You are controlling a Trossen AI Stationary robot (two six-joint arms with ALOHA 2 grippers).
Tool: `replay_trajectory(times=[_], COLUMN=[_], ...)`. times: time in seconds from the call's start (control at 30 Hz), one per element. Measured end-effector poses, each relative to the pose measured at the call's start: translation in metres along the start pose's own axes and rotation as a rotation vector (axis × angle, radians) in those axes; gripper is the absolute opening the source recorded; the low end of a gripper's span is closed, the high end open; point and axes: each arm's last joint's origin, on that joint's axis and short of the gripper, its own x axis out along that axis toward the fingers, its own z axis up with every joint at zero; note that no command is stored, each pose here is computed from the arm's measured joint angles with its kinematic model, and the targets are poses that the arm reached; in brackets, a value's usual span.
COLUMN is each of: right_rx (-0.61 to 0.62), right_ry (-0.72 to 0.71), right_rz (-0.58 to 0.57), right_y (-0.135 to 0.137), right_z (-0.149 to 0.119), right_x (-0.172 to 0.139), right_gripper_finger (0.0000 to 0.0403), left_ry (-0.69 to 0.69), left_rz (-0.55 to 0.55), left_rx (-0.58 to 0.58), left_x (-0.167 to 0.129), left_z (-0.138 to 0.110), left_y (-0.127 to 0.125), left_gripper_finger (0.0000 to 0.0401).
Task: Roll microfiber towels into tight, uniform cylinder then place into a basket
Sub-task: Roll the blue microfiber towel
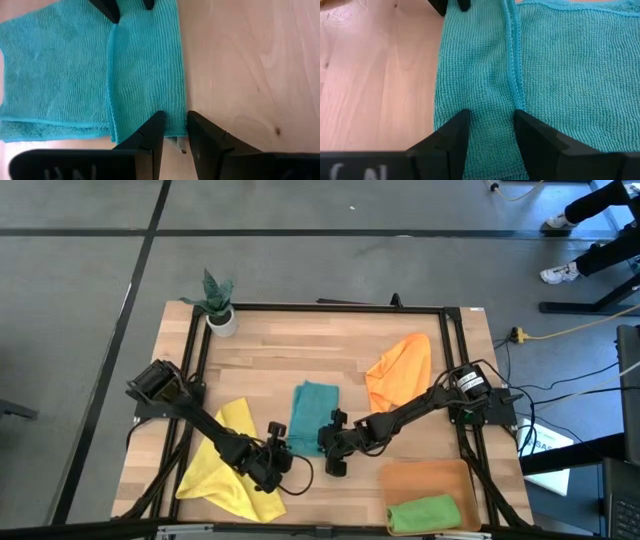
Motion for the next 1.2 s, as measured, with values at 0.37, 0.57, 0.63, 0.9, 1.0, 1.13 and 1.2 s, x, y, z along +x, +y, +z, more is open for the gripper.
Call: replay_trajectory(times=[0.37, 0.57, 0.63, 0.9, 1.0, 1.13, 1.2], right_rx=[0.001, 0.002, 0.002, 0.003, 0.003, 0.004, 0.004], right_ry=[-0.003, -0.007, -0.007, -0.01, -0.011, -0.012, -0.012], right_rz=[0.004, 0.01, 0.011, 0.012, 0.011, 0.011, 0.011], right_y=[0.0002, 0.0004, 0.0004, 0.0005, 0.0006, 0.0006, 0.0006], right_z=[0.0003, 0.0015, 0.0017, 0.0021, 0.0022, 0.0023, 0.0025], right_x=[0.0001, -0.0016, -0.0018, -0.0021, -0.0022, -0.0022, -0.0023], right_gripper_finger=[0.0161, 0.0161, 0.0161, 0.0161, 0.0161, 0.0161, 0.0161], left_ry=[0.018, 0.023, 0.025, 0.027, 0.028, 0.028, 0.028], left_rz=[0.015, 0.011, 0.011, 0.011, 0.01, 0.01, 0.01], left_rx=[-0.054, -0.098, -0.099, -0.123, -0.122, -0.123, -0.123], left_x=[0.0069, 0.0076, 0.0077, 0.008, 0.0078, 0.0078, 0.008], left_z=[-0.0018, -0.0025, -0.0027, -0.0031, -0.0033, -0.0033, -0.0035], left_y=[-0.0002, -0.0005, -0.0004, -0.0004, -0.0007, -0.0007, -0.0007], left_gripper_finger=[0.0069, 0.0011, 0.0005, 0.0002, 0.0001, 0.0001, 0.0])
